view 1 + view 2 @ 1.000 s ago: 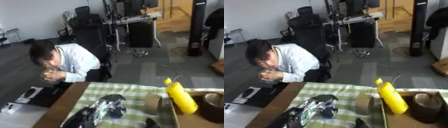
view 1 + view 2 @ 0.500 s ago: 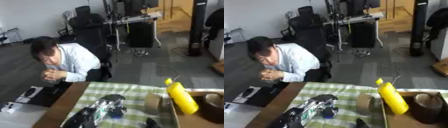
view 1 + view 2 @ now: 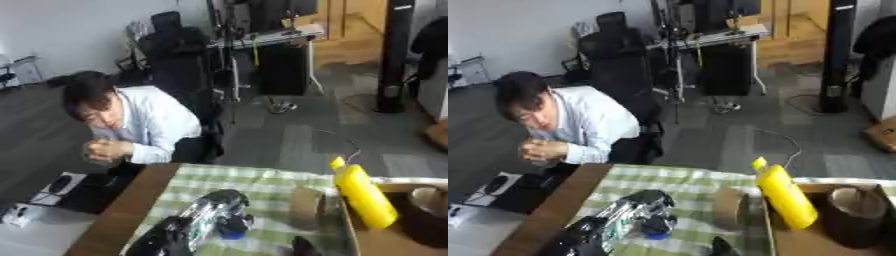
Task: Pick up objects on the table and place them in the box.
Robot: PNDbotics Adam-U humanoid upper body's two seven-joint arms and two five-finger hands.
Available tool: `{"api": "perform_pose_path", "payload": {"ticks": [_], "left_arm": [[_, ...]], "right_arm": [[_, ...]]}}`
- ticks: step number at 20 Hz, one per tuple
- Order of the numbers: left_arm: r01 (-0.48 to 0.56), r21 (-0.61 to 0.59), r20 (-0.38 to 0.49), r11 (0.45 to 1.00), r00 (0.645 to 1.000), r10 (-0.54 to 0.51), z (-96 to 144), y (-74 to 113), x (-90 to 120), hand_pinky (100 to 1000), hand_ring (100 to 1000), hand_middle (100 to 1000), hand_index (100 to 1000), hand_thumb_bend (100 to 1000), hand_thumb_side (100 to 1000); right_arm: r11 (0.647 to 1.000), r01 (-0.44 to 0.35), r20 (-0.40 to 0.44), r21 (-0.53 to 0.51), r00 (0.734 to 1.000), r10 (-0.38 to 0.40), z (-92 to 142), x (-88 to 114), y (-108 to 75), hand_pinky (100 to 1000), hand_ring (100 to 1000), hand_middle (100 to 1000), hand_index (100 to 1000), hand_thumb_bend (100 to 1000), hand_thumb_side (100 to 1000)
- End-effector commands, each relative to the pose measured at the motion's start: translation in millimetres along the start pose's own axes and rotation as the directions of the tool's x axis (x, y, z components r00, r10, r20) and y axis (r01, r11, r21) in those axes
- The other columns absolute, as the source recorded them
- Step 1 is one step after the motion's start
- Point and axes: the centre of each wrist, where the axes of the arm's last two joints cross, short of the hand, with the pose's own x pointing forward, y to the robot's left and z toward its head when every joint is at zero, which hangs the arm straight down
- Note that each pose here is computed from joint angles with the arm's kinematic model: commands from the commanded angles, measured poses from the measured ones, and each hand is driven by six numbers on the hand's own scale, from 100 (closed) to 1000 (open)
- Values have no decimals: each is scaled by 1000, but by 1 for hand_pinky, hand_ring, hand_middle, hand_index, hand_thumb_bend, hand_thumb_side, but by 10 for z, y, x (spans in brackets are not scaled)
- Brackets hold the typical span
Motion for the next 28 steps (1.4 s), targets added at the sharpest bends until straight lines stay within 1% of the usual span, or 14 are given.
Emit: {"api": "perform_pose_path", "payload": {"ticks": [1, 3, 4, 9, 10, 13, 14, 15, 16, 17, 19, 24, 26, 28], "left_arm": [[-10, -4, -11, 1000, 1000, 10, -7, -1, -14, 169, 566, 713, 744, 100, 487], [-6, -8, -14, 1000, 1000, 6, -11, -10, -7, 152, 554, 685, 722, 100, 481], [-4, -9, -15, 1000, 1000, 4, -14, -15, -3, 125, 533, 635, 687, 100, 475], [6, -20, -19, 1000, 1000, -6, -27, -75, 4, 100, 498, 589, 642, 100, 470], [7, -20, -20, 1000, 1000, -7, -29, -86, 4, 100, 424, 514, 588, 100, 455], [6, 0, -16, 1000, 1000, -6, -34, -147, -4, 100, 385, 480, 553, 100, 447], [3, 8, -14, 1000, 1000, -3, -35, -177, -13, 100, 337, 443, 518, 100, 439], [-4, 21, -10, 1000, 1000, 4, -34, -221, -28, 100, 337, 443, 518, 100, 439], [-9, 34, -9, 999, 1000, 9, -33, -265, -52, 100, 291, 400, 489, 100, 430], [-10, 50, -12, 999, 1000, 11, -30, -314, -83, 100, 291, 400, 489, 100, 430], [-12, 77, -15, 997, 1000, 13, -26, -400, -135, 100, 241, 351, 460, 100, 426], [-3, 106, -12, 994, 1000, 5, -19, -586, -222, 100, 110, 209, 322, 100, 379], [3, 125, -19, 992, 1000, -1, -23, -609, -227, 100, 100, 131, 247, 100, 380], [12, 144, -25, 990, 1000, -9, -31, -615, -219, 100, 100, 100, 202, 100, 364]], "right_arm": [[993, 79, 85, -90, 994, -72, -70, 28, -7, 904, 975, 808, 749, 100, 1000], [993, 80, 86, -91, 994, -73, -73, 28, -7, 903, 974, 808, 749, 100, 1000], [992, 81, 87, -92, 994, -73, -74, 28, -7, 903, 974, 807, 748, 100, 1000], [992, 82, 87, -95, 993, -74, -77, 27, -7, 903, 974, 807, 747, 100, 1000], [992, 82, 88, -96, 993, -74, -78, 27, -9, 902, 973, 806, 745, 100, 1000], [991, 83, 90, -101, 993, -75, -80, 25, -12, 902, 972, 805, 745, 100, 1000], [991, 84, 89, -102, 993, -75, -80, 25, -12, 901, 971, 805, 744, 100, 1000], [991, 85, 88, -105, 993, -76, -81, 25, -12, 901, 971, 805, 744, 100, 1000], [991, 86, 89, -107, 993, -77, -83, 25, -12, 900, 970, 804, 742, 100, 1000], [990, 88, 90, -108, 993, -78, -85, 24, -14, 900, 970, 804, 742, 100, 1000], [990, 91, 93, -110, 992, -81, -87, 23, -17, 899, 969, 803, 742, 100, 1000], [989, 97, 96, -113, 992, -87, -89, 24, -15, 898, 968, 802, 741, 100, 1000], [989, 101, 97, -112, 991, -90, -89, 25, -11, 897, 968, 802, 741, 100, 1000], [988, 104, 98, -112, 991, -93, -90, 26, -8, 897, 967, 801, 740, 100, 1000]]}}
